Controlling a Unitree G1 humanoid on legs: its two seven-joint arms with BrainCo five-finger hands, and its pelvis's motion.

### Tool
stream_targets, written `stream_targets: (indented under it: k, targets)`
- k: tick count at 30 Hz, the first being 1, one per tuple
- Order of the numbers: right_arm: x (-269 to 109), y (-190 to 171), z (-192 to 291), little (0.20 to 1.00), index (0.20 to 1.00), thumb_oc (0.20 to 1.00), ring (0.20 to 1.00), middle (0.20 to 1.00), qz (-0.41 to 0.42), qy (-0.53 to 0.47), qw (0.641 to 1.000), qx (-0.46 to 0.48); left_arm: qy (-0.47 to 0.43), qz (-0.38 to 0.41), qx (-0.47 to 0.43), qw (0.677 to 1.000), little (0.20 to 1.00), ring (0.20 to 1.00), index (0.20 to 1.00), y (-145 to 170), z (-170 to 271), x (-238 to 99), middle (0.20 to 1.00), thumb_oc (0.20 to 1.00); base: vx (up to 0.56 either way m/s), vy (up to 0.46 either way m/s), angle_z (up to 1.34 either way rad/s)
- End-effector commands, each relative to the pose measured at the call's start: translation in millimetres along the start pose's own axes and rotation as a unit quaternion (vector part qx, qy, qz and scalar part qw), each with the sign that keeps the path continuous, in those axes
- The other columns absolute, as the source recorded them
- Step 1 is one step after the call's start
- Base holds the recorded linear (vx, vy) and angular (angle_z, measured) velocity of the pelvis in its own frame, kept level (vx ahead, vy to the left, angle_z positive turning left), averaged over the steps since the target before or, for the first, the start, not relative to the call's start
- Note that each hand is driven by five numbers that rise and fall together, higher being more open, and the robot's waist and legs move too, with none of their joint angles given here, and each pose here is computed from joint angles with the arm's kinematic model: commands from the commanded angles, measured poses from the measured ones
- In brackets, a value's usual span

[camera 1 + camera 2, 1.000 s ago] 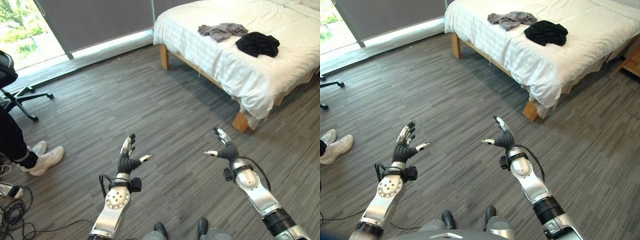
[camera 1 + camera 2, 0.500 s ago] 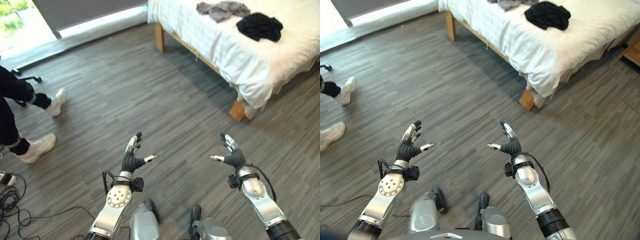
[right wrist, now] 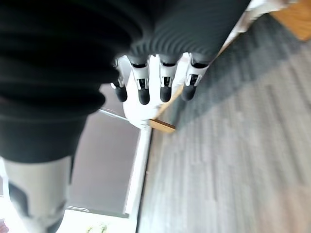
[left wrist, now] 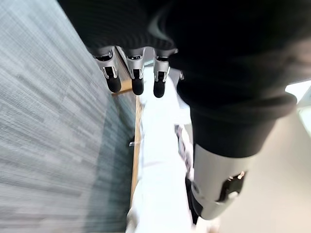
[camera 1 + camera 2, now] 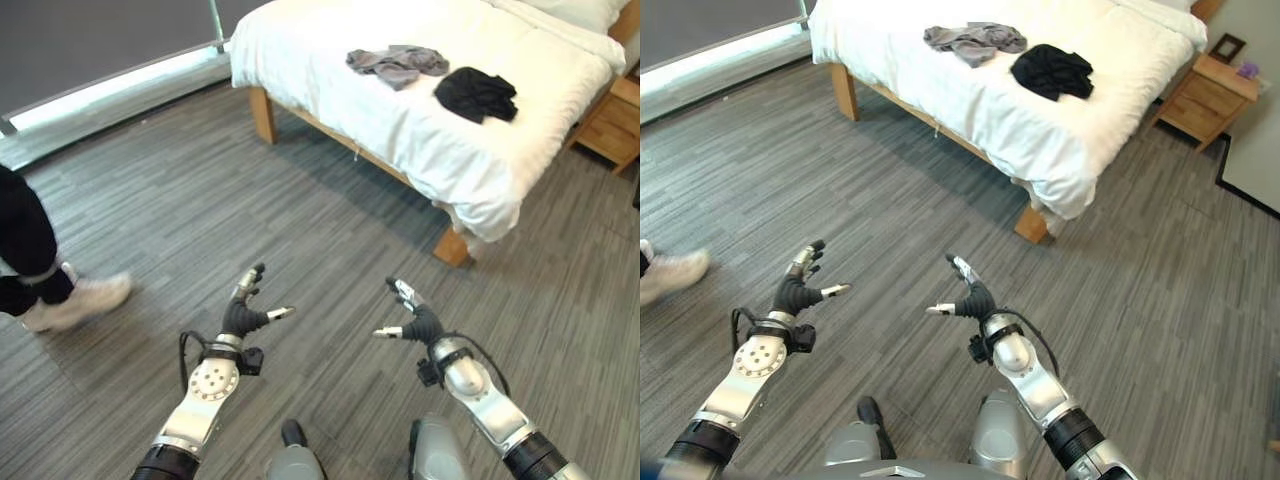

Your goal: Pick up bed clothes into laundry basket.

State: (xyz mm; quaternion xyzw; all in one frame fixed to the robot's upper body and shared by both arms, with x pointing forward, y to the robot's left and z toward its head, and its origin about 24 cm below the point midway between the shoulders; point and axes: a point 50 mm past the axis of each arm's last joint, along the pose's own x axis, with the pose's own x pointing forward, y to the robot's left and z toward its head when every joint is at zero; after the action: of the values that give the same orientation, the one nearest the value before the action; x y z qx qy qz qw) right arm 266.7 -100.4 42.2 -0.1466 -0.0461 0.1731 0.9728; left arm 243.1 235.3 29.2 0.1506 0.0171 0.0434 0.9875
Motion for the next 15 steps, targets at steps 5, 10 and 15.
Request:
stream_targets:
  k: [5, 10, 15]
  targets:
    - [7, -25, 26, 1.0, 1.0, 1.0, 1.0, 1.0, -0.032, -0.068, 0.997, -0.013, -0.032, -0.012, -0.065, 0.997, 1.0, 1.0, 1.0, -17, 10, 0, 1.0, 1.0, 0.46, -0.058, 0.27]
    - [8, -19, 22, 1.0, 1.0, 1.0, 1.0, 1.0, -0.027, -0.059, 0.998, -0.012, -0.028, 0.002, -0.064, 0.998, 1.0, 1.0, 1.0, -14, 4, -3, 1.0, 1.0, 0.52, -0.023, -0.04]
    - [3, -30, 12, 1.0, 1.0, 1.0, 1.0, 1.0, -0.035, -0.039, 0.998, -0.022, -0.017, 0.011, -0.08, 0.997, 1.0, 1.0, 1.0, -24, 0, -3, 1.0, 1.0, 0.57, -0.077, -0.19]
